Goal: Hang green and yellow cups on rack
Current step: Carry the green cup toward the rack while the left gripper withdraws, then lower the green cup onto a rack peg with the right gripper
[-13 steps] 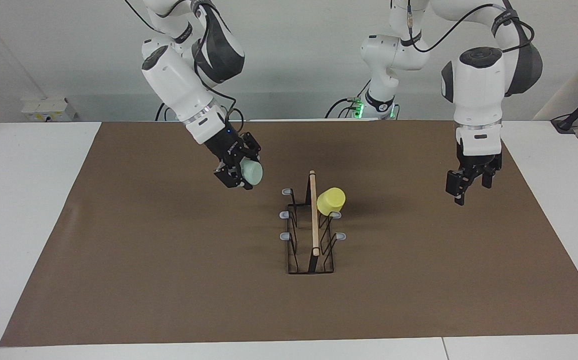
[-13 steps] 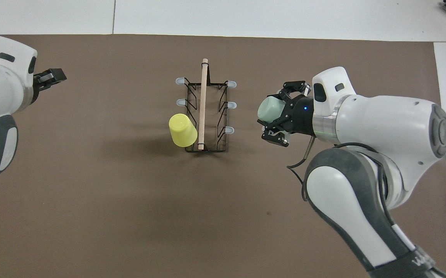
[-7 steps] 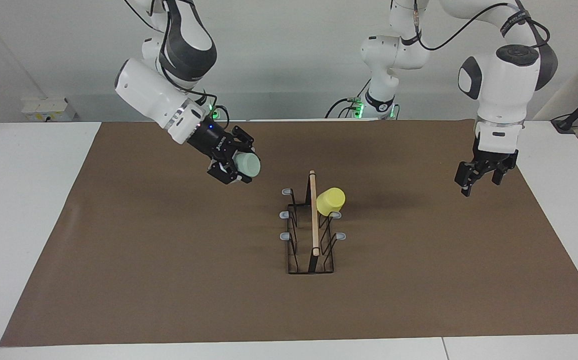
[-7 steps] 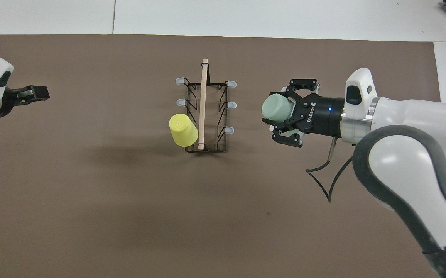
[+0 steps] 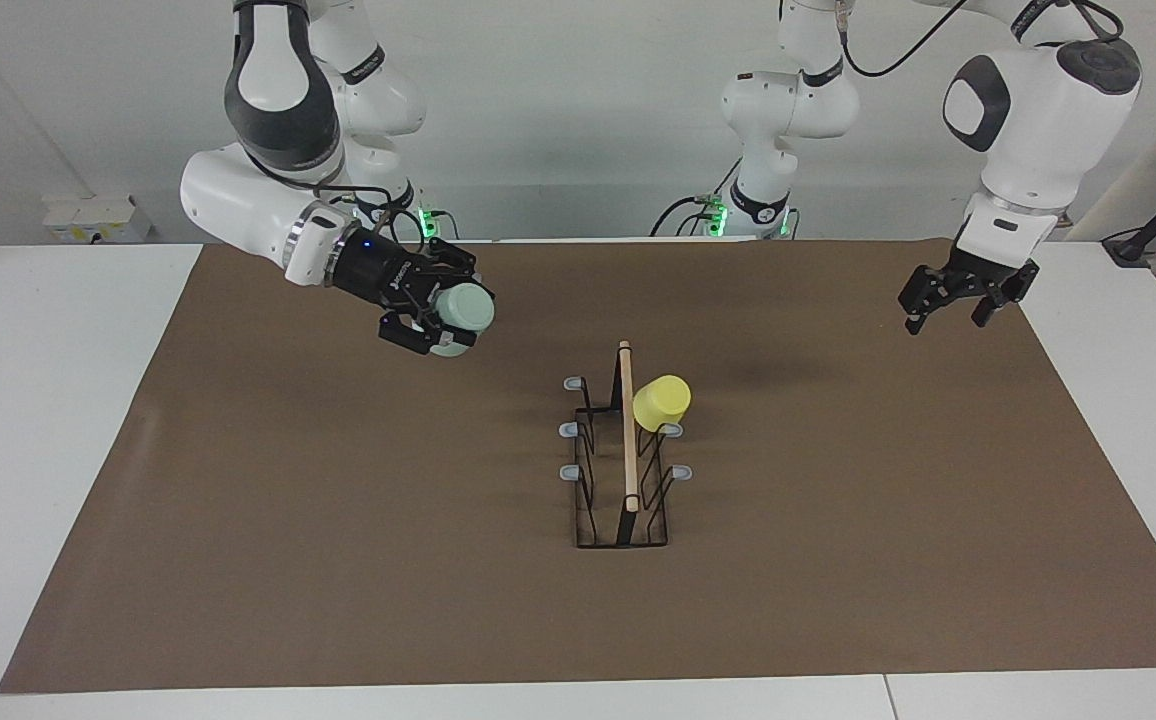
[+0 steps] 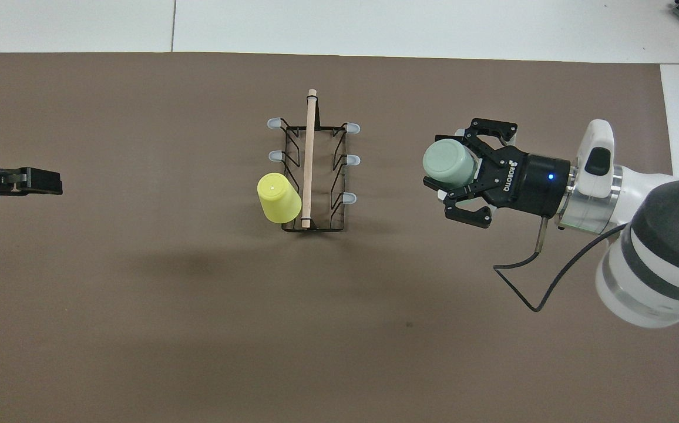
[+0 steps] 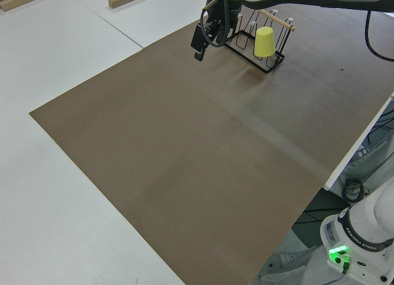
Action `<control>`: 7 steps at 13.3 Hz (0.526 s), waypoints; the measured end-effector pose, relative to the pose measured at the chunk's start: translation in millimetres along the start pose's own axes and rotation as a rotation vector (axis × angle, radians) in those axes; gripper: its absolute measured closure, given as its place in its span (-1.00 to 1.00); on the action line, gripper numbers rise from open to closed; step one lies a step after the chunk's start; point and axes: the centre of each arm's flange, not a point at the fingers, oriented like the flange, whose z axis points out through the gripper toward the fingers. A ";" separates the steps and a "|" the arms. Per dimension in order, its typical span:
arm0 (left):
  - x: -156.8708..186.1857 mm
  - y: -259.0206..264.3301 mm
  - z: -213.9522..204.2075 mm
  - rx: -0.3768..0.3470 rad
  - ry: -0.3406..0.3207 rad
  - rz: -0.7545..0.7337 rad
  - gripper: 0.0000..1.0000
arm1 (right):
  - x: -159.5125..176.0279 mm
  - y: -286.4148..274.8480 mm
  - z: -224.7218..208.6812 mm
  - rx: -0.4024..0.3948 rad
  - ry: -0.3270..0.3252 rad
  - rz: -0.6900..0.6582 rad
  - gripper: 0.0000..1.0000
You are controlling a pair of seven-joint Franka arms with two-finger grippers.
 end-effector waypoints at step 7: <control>3.1 -12.9 -43.0 -0.040 -0.072 0.087 -1.00 | -49.5 -51.2 68.8 -0.134 0.160 0.041 -0.30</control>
